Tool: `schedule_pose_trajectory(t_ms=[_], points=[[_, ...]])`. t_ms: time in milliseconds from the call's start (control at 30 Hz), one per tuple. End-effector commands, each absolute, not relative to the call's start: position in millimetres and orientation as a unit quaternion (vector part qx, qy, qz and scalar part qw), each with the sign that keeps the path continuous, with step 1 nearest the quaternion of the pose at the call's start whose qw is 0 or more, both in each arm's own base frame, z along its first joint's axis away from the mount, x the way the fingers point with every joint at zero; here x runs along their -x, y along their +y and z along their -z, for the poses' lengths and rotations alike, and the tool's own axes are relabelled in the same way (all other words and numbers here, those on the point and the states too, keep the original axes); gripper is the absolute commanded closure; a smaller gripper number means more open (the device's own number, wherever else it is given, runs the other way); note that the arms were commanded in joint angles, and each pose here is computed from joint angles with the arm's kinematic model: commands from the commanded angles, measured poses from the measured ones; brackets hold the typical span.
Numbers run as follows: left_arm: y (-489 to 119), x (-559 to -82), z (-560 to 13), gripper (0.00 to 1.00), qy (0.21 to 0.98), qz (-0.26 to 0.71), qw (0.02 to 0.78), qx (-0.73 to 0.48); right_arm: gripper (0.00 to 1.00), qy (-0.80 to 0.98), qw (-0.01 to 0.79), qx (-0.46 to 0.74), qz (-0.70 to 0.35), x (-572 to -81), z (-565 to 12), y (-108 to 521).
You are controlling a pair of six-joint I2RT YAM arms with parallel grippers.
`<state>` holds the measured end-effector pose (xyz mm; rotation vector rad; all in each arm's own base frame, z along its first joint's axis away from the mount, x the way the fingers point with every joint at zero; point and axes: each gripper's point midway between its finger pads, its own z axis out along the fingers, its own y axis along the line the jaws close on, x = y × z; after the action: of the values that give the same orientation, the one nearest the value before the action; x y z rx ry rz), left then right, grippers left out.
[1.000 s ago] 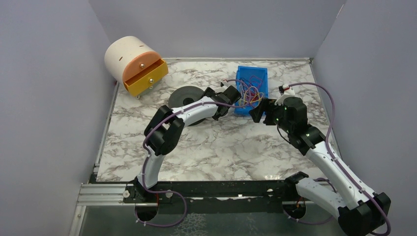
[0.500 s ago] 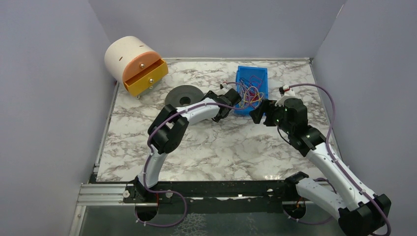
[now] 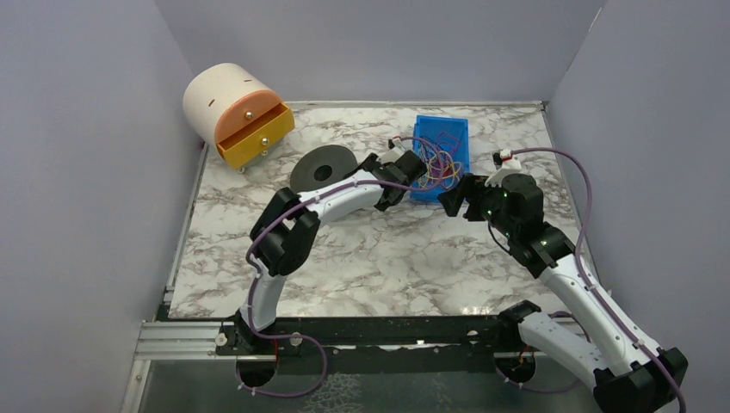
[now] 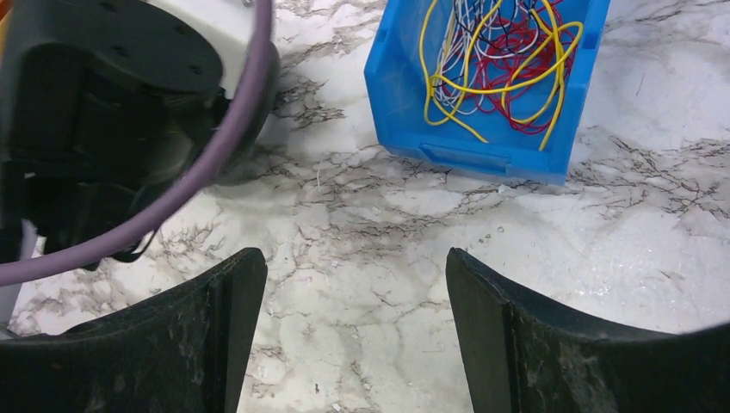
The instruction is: Wrap the cables
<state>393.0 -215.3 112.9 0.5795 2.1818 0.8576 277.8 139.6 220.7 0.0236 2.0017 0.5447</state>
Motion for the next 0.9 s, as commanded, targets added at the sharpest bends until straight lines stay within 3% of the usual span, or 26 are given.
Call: schedule_pose_trajectory(t_ms=[0,533,867], points=[[-227,-390,-186,1.00,0.829,-0.301,0.434,-0.183,0.19,0.822,0.518,0.002,-0.238,-274,-230,143],[-222,-346,-241,1.00,0.860,-0.150,0.466,-0.146,0.19,0.812,0.529,-0.001,-0.247,-273,-251,143],[-226,-307,-234,1.00,0.885,-0.026,0.447,-0.126,0.19,0.822,0.523,-0.002,-0.225,-276,-246,138]])
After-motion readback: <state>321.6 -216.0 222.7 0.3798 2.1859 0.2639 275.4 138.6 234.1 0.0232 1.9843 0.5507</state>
